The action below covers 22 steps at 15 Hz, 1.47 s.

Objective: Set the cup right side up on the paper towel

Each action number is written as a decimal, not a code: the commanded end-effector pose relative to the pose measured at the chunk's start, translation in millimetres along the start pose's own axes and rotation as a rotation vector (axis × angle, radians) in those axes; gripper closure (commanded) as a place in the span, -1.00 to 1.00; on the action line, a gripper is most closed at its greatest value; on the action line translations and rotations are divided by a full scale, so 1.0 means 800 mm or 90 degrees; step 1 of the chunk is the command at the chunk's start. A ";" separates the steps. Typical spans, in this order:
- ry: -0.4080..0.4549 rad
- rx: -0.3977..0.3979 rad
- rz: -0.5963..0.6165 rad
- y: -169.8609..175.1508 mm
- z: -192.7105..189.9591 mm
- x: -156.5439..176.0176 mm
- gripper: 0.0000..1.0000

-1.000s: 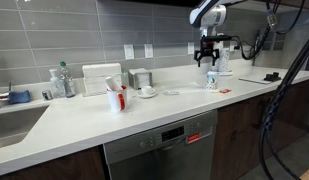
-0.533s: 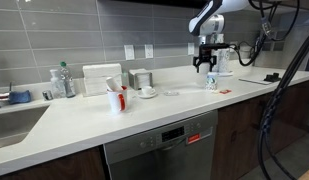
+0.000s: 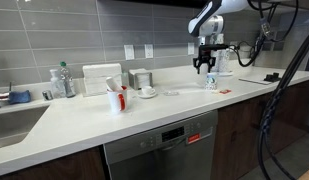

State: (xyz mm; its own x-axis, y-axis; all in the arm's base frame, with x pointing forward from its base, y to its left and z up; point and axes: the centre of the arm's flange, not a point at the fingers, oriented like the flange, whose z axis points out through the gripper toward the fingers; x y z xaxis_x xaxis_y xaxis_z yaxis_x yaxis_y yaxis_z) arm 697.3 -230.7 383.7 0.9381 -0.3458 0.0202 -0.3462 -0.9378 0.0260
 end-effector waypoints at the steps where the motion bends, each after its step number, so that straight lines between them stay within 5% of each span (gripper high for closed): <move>1: 0.003 -0.004 -0.008 0.003 0.000 -0.002 0.09; 7: 0.004 -0.017 -0.014 0.005 -0.003 -0.003 0.99; 15: 0.009 -0.071 -0.032 -0.004 -0.042 -0.022 0.99; 22: 0.094 -0.270 -0.036 -0.114 -0.087 -0.018 0.99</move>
State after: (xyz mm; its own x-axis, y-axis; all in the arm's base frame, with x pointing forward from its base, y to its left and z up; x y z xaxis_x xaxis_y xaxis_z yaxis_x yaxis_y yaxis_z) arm 705.0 -178.3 456.6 0.9610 -0.2451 0.1282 -0.2736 -0.9103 0.3106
